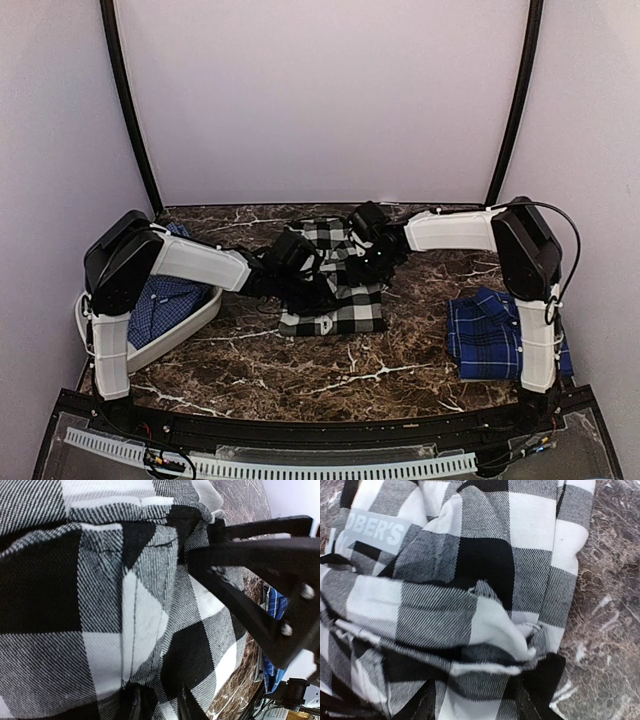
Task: Fold and stack the long sleeve shirts
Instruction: Smooth out the 2/3-rectangle-folded shirt at the center of the board.
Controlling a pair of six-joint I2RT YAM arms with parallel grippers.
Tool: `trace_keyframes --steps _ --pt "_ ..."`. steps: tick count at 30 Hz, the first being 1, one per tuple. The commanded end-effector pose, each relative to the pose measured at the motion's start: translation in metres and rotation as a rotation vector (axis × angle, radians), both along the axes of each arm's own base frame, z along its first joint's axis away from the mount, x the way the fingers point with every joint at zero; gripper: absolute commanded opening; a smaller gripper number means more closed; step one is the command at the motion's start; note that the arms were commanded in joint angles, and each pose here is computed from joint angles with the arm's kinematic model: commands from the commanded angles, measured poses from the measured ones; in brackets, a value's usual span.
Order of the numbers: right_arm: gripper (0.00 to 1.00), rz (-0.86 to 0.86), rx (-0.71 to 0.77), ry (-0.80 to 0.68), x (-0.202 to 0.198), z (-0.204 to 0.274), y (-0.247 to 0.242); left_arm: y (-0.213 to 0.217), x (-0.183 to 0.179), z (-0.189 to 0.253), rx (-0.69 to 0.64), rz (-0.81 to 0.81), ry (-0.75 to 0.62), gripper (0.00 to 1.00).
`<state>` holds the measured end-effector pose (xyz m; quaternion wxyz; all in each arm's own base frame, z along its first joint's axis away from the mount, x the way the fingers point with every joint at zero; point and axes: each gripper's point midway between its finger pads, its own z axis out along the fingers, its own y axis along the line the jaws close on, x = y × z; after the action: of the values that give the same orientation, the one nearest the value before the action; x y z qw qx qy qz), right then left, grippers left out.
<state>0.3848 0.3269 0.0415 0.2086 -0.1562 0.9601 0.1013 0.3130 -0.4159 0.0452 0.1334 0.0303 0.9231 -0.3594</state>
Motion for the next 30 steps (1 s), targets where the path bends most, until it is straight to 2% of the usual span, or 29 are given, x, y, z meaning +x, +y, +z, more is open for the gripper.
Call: trace_keyframes --steps 1,5,8,14,17,23,30 --pt "0.52 0.048 0.076 -0.088 -0.024 0.068 0.010 0.007 -0.007 0.034 -0.005 0.017 -0.031 0.24" --pt "0.51 0.062 0.084 -0.060 -0.062 0.064 0.003 0.035 -0.008 0.056 0.029 0.081 -0.076 0.25" --pt "0.48 0.077 0.120 -0.011 -0.084 0.048 0.002 0.060 -0.014 0.056 0.043 0.116 -0.070 0.26" --pt "0.37 0.068 0.131 0.087 -0.108 0.011 -0.003 0.098 -0.048 0.020 0.103 0.104 0.008 0.26" --pt "0.36 0.053 0.133 0.115 -0.119 -0.001 -0.008 0.110 -0.062 0.002 0.125 0.101 0.056 0.26" --pt "0.35 0.038 0.121 0.173 -0.144 -0.018 -0.023 0.131 -0.081 -0.018 0.186 0.115 0.117 0.26" --pt "0.43 -0.012 0.158 0.151 -0.156 -0.005 -0.043 0.145 -0.085 -0.003 0.185 0.120 0.084 0.27"
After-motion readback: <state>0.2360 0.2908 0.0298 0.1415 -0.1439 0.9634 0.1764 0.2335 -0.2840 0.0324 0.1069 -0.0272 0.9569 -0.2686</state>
